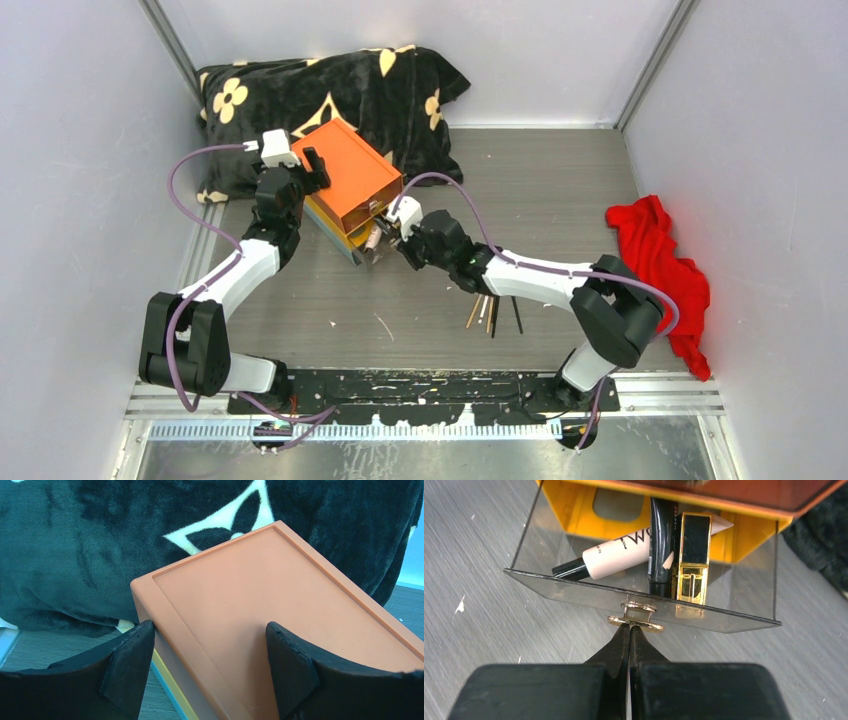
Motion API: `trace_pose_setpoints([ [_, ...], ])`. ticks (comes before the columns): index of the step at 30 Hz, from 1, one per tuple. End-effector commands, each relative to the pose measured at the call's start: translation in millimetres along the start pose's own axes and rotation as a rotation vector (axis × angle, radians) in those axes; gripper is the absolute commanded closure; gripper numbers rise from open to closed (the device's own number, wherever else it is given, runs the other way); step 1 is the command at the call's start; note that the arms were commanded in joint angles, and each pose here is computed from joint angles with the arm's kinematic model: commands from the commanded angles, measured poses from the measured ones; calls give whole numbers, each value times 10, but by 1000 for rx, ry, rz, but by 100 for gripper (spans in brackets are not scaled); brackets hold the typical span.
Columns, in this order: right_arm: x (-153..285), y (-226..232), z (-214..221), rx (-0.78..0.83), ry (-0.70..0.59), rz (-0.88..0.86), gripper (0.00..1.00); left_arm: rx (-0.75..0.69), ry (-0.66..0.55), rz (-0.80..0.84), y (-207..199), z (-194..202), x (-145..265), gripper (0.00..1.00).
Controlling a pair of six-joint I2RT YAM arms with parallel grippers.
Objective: Organize the makeup
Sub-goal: Close the drawer in the storage box.
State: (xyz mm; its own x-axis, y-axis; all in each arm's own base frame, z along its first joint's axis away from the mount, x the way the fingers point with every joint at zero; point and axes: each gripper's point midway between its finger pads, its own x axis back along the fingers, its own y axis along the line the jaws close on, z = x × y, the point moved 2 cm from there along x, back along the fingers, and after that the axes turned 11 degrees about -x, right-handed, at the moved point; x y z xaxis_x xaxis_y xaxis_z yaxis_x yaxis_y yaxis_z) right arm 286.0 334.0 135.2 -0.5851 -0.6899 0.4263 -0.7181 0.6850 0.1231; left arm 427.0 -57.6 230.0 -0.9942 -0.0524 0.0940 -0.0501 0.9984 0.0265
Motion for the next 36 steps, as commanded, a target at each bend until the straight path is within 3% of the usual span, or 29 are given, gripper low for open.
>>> trace_pose_setpoints([
  [1,-129,41,-666,41,-187,-20,99,-137,411,171,-227,1175,319,22],
  [14,-687,-67,-825,63,-229,4,99,-136,411,172,-229,1173,319,22],
  [18,-626,-66,-816,55,-215,11,99,-138,412,171,-227,1178,318,22],
  [22,-295,-113,-836,48,-218,47,98,-138,414,171,-227,1186,318,22],
  [26,135,-222,-764,40,-277,112,77,-137,412,172,-229,1175,316,22],
  [28,296,-315,-694,20,-323,161,55,-137,413,172,-229,1179,317,22],
  [30,372,-419,-582,-4,-332,216,42,-138,415,171,-227,1186,316,22],
  [33,351,-558,-405,-48,-288,277,3,-137,414,171,-227,1180,317,22],
  [36,275,-559,-288,-73,-252,248,0,-137,414,171,-226,1181,317,22],
])
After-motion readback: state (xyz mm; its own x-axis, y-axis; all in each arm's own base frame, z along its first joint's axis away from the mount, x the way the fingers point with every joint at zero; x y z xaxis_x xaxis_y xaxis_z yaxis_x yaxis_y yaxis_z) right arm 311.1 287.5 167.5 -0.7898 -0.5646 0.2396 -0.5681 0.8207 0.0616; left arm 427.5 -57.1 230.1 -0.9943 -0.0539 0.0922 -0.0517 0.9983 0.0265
